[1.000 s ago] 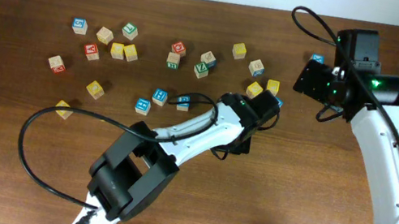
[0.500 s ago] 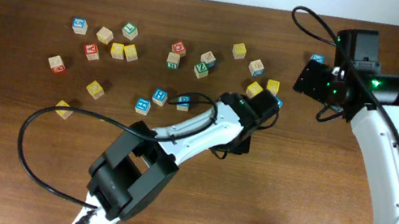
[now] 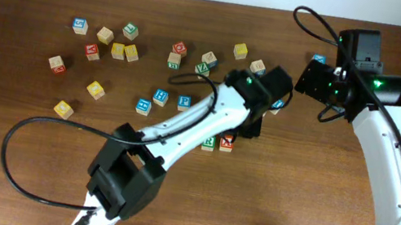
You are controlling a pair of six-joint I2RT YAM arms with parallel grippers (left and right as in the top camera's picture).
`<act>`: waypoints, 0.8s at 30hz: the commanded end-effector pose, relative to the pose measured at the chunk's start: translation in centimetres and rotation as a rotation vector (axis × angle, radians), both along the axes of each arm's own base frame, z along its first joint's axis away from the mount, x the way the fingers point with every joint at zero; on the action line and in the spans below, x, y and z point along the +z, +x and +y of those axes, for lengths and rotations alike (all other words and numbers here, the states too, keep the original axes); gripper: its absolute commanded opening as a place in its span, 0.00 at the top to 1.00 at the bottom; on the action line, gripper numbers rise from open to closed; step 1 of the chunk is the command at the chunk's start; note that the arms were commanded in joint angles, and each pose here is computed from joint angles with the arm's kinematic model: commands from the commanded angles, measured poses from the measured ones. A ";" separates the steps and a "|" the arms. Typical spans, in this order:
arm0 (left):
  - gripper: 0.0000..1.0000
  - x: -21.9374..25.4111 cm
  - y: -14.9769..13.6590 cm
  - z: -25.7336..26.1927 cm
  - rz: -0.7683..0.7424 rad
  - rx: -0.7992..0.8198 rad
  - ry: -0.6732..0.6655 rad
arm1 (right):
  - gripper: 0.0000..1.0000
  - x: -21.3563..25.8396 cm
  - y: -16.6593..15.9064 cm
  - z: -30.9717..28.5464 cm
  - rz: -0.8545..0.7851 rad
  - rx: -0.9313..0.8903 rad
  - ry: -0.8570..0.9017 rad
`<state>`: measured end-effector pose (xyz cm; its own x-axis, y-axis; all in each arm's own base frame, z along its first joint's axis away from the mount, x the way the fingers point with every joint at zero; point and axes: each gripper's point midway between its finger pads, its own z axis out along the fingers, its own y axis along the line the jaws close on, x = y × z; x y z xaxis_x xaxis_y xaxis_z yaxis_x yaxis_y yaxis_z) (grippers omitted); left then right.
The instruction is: Spell out ICRA
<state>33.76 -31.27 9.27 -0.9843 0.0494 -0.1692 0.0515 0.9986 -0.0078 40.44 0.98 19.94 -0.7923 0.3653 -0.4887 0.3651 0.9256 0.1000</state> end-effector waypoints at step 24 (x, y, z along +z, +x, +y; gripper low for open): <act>0.53 7.5 -5.6 27.3 -0.049 0.382 -0.102 | 0.02 -0.7 -3.3 5.7 0.146 0.131 0.313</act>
<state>28.95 -1.82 21.43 -0.8916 -0.3460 -0.2920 -0.3558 0.9343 -0.0208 38.45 3.43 18.97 -0.8529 0.3775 -0.3606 0.3281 0.9249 0.1923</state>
